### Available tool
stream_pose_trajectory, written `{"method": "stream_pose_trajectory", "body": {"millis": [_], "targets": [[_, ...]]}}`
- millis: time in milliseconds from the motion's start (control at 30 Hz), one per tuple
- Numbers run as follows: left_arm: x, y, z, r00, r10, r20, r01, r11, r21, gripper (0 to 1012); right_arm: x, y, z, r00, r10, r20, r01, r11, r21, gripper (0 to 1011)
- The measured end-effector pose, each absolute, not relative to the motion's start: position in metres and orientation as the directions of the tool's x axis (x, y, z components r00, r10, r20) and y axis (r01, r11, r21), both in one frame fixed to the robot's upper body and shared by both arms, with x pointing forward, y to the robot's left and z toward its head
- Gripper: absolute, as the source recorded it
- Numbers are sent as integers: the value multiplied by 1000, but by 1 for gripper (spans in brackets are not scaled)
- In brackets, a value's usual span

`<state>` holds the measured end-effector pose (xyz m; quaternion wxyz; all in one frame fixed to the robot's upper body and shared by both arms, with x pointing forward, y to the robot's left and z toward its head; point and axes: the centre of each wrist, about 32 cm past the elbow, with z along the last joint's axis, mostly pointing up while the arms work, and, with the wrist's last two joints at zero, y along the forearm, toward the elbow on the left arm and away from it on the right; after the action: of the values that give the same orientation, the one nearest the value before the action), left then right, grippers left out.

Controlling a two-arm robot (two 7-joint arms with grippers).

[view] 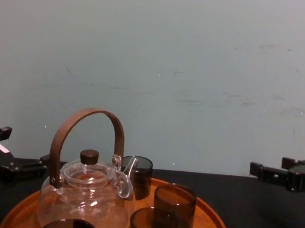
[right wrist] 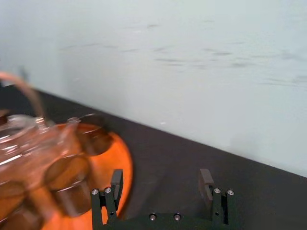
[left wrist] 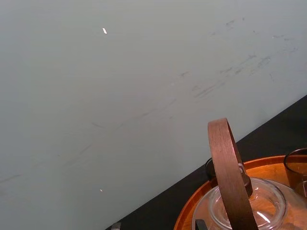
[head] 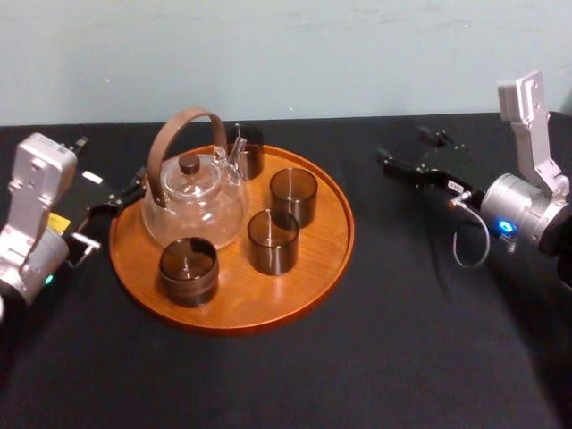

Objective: Pick up the glass from the table and place it on the tray.

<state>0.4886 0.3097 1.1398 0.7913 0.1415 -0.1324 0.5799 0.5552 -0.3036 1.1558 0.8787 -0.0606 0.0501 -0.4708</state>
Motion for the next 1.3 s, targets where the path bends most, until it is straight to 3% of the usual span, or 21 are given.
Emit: {"method": "stream_pose_trajectory", "body": {"millis": [433, 1300], "targets": [[489, 310, 1140, 292, 880, 374, -955, 287, 70, 1001, 560, -294, 1139, 439, -898, 1, 892, 436, -121, 1002], [489, 310, 1140, 292, 880, 374, -955, 287, 70, 1001, 560, -294, 1140, 447, -894, 0, 888, 444, -120, 1002]]}}
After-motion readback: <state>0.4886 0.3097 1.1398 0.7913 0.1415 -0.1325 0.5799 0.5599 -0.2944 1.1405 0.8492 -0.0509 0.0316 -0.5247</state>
